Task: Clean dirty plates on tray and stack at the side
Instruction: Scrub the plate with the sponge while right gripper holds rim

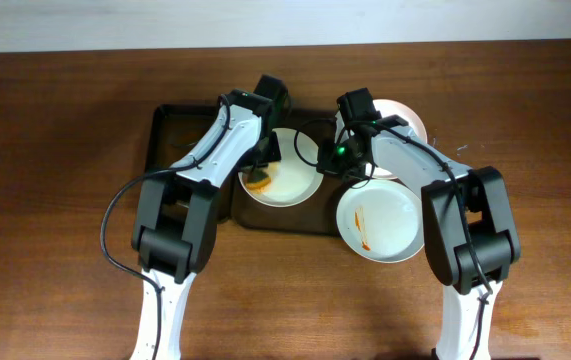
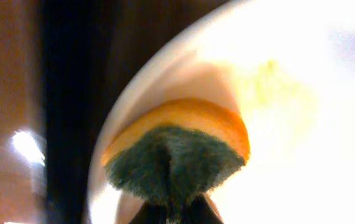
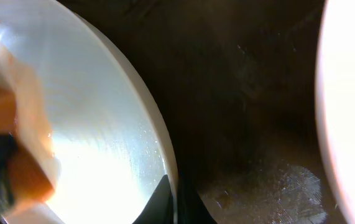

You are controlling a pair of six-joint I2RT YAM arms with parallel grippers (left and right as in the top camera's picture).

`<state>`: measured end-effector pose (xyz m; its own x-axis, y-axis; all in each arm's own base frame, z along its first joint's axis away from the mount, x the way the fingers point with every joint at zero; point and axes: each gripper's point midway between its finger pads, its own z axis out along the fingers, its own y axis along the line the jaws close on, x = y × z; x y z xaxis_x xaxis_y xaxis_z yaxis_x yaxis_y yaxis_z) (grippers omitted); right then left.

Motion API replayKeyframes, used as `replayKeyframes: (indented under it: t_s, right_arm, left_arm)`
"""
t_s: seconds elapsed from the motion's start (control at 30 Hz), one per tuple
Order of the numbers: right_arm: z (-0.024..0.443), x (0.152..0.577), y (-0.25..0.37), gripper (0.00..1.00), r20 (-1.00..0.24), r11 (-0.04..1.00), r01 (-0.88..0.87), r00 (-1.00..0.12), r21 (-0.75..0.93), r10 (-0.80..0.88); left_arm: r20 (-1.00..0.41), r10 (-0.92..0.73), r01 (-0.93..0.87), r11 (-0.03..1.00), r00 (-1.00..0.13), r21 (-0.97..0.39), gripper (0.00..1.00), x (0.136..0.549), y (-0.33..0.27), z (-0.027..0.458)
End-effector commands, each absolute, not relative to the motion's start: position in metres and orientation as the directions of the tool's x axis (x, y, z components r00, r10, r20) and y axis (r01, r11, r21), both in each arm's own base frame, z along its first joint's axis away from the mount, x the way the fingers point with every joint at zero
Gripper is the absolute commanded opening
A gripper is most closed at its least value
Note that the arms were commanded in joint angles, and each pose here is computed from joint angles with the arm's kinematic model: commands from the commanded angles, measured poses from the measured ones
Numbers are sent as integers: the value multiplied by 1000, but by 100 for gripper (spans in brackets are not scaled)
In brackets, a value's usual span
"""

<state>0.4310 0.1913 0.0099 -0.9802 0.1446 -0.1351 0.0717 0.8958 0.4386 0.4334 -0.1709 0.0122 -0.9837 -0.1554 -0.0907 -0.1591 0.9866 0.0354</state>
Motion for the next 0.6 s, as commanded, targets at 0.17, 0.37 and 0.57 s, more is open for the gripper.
replayKeyframes:
  t_s: [0.17,0.37,0.57]
  right_arm:
    - [4,429,191,4,-132,903,72,-981,423,140]
    - [3,430,188,4,-140,910,75,-980,408,143]
    - [3,430,188,4,-138,910,75,-980,409,143]
  left_arm:
    - [-3,-131,-126,963,-991,-238,0,428,-225,17]
    - [-387,-334,-348,937,-859,-36,0,500,-171,28]
    - [-60,-398,-402,913,-915,74,0,408,-184,12]
